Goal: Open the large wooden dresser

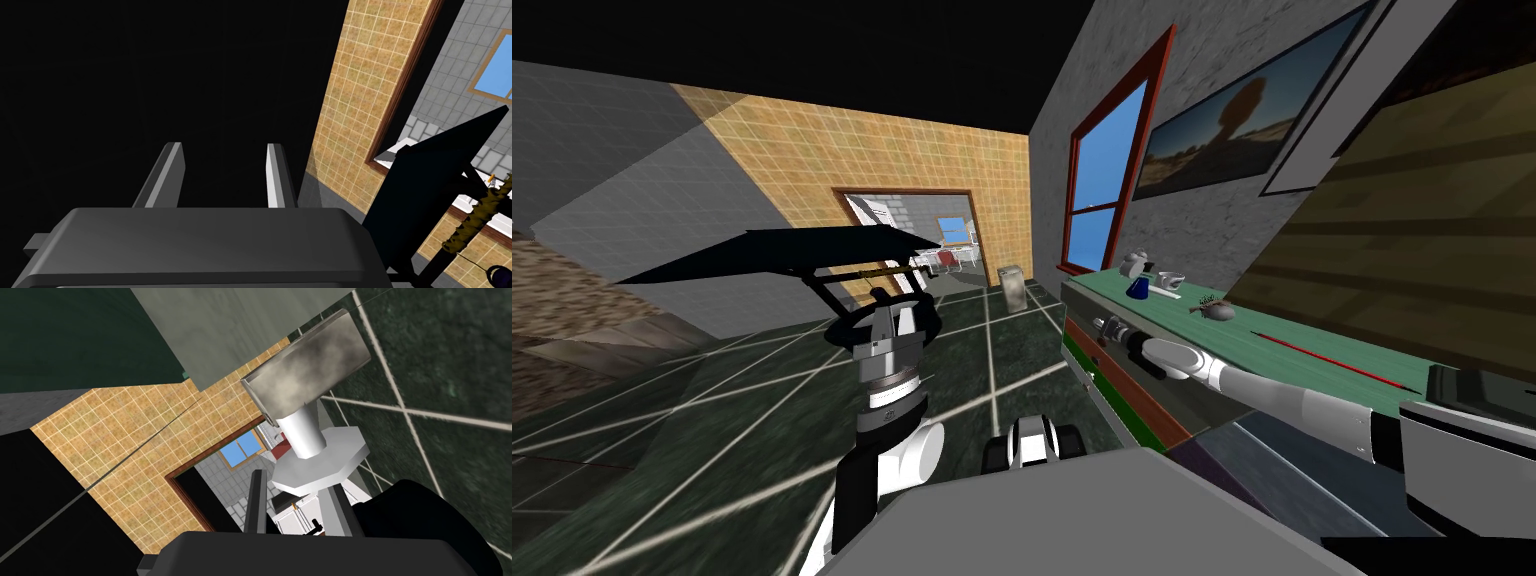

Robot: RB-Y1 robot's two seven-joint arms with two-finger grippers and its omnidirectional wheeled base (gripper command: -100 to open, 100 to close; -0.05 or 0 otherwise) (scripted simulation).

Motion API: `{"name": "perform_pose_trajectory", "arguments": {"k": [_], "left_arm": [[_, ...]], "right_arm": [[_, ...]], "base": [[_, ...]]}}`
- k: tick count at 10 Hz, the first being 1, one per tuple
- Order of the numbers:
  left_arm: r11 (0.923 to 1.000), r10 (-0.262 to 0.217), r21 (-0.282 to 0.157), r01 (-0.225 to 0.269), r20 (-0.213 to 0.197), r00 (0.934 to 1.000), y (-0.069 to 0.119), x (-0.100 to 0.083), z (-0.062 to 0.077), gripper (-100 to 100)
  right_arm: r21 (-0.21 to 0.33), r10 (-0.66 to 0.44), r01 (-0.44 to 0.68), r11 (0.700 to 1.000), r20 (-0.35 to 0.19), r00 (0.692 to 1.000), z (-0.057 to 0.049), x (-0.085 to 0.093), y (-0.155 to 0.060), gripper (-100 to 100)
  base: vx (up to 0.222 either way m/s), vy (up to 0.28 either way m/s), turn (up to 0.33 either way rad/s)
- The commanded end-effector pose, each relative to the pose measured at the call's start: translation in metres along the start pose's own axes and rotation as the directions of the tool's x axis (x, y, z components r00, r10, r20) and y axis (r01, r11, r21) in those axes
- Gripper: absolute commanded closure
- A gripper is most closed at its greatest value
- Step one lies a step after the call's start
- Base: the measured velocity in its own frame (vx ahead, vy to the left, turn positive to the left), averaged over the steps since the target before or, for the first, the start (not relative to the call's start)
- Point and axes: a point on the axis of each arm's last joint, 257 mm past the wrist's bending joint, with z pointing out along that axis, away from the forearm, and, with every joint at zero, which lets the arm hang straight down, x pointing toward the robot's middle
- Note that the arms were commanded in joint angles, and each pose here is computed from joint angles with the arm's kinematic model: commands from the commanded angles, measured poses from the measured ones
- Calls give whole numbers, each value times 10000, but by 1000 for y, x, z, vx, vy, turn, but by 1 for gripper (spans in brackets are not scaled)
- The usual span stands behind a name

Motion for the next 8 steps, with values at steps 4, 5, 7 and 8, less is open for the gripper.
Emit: {"name": "perform_pose_trajectory", "arguments": {"k": [4, 5, 7, 8], "left_arm": [[10000, 1, 0, -1, 0, 10000, 0, 0, 0, 0], [10000, -2, 1, 2, 0, 10000, 0, 0, 0, 0], [10000, -4, 2, 4, 0, 10000, 0, 0, 0, 0], [10000, -4, 2, 4, 1, 10000, 0, 0, 0, 0]], "right_arm": [[119, 10, -6, 9999, -338, 9994, 15, 6, -11, 100], [174, 48, -41, 9998, -443, 9990, 16, 10, -13, 100], [407, 205, -171, 9990, -863, 9961, 16, 28, -23, 100], [467, 246, -201, 9987, -968, 9950, 16, 32, -26, 100]], "base": [[-57, 53, 44], [-142, 130, 244], [-170, 146, 267], [-124, 146, 179]]}}
